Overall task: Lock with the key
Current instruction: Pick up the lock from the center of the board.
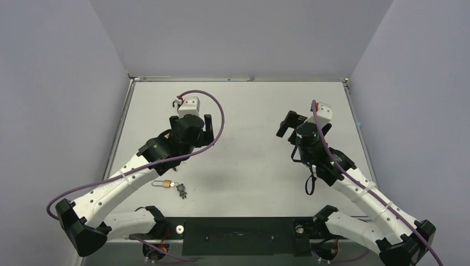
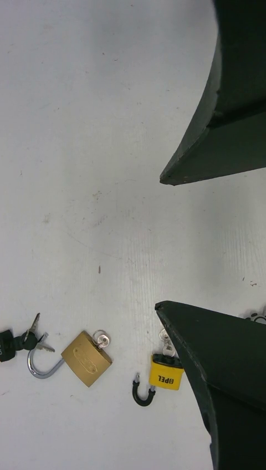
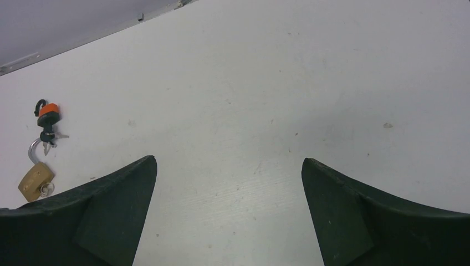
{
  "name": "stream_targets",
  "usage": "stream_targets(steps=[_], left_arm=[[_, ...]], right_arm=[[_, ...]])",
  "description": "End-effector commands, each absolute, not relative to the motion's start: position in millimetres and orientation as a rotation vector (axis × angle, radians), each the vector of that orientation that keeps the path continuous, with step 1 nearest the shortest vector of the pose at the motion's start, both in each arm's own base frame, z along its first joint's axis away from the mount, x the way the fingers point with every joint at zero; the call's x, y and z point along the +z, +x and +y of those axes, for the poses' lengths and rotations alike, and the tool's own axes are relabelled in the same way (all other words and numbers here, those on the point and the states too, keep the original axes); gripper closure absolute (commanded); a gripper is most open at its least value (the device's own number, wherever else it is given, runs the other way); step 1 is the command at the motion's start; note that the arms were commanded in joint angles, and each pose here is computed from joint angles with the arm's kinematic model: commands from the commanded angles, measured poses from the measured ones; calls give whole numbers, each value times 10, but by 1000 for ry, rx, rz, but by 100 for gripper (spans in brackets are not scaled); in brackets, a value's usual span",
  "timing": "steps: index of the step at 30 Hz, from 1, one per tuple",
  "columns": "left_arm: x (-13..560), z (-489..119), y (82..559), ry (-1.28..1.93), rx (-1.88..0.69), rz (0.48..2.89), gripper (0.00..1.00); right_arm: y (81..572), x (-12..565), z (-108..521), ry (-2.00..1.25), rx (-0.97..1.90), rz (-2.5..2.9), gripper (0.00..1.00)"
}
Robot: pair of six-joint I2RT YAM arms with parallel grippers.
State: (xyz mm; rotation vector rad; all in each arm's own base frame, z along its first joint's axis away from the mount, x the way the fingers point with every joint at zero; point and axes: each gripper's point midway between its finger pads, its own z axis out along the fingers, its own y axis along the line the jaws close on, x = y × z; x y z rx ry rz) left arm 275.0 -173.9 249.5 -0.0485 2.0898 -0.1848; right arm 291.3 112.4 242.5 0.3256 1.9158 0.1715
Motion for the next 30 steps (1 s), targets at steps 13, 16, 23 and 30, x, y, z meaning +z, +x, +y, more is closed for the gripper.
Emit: stream_targets(steps=[13, 16, 23, 30], left_arm=[[2683, -1543, 2780, -186, -122, 2052, 25], [2603, -1440, 2777, -264, -99, 2068, 25], [2166, -1081, 2719, -447, 26, 2152, 25], [1585, -754, 2610, -707, 5, 2251, 25]], right_arm=[[3026, 2557, 1241, 333, 203, 1900, 0], [3039, 2529, 1282, 318, 212, 1912, 0], [3065, 2419, 1374, 300, 235, 1942, 1], [3074, 2294, 1462, 283, 265, 1969, 1]])
